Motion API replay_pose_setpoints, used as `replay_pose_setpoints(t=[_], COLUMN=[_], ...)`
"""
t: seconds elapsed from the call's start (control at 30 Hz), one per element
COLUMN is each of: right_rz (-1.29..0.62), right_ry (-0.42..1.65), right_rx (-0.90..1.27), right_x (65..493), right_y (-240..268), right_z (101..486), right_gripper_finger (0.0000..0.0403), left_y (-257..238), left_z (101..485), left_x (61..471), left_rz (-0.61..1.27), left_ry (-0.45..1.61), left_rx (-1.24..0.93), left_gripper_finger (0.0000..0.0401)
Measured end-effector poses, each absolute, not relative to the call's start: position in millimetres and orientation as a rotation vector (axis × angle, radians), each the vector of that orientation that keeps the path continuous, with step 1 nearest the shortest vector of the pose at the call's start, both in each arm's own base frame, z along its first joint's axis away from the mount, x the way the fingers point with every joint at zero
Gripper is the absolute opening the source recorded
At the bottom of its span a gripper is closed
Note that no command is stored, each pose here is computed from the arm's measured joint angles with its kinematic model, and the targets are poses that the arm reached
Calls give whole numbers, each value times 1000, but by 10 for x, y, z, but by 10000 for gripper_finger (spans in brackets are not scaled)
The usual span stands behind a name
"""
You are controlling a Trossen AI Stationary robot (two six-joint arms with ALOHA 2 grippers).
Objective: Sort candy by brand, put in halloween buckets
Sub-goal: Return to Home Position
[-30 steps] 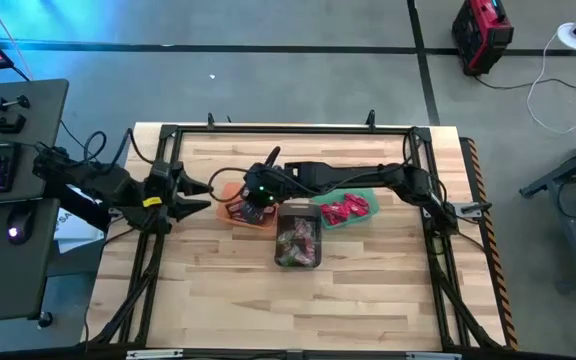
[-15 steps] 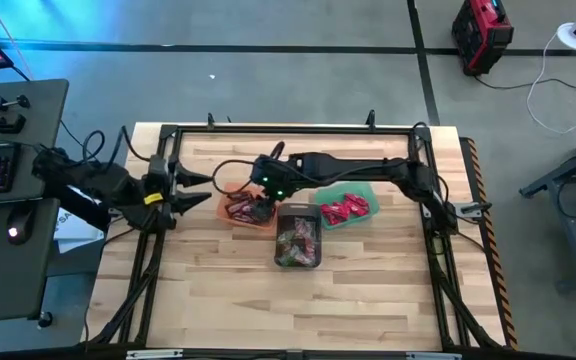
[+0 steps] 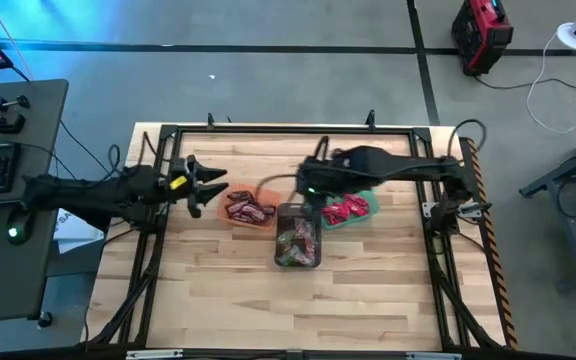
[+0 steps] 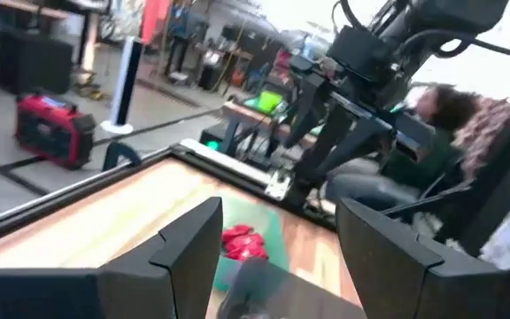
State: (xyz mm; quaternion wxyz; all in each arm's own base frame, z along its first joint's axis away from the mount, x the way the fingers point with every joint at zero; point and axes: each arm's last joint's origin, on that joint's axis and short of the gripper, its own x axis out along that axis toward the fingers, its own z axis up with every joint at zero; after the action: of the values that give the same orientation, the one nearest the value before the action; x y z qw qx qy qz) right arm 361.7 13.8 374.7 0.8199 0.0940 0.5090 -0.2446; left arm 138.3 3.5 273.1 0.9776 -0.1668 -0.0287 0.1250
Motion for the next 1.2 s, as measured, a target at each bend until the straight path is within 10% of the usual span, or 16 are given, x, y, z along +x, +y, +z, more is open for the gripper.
replay_pose_setpoints(t=[0.23,0.67,0.8,1.2], right_rz=[-593,-547,-558,-381], right_ry=[1069,886,962,801], right_rx=[277,375,364,663], right_x=[3057,2556,2426,1622], right_y=[238,589,692,485], right_z=[4126,4480,4251,3039], right_gripper_finger=[209,9,12,0], left_y=[89,85,80,73], left_z=[2454,1866,1859,1777], left_x=[1104,999,998,1012], left_rz=[243,225,212,207], left_ry=[-157,-258,-246,-153], left_rx=[-385,-492,-482,-460], left_gripper_finger=[203,67,9,7])
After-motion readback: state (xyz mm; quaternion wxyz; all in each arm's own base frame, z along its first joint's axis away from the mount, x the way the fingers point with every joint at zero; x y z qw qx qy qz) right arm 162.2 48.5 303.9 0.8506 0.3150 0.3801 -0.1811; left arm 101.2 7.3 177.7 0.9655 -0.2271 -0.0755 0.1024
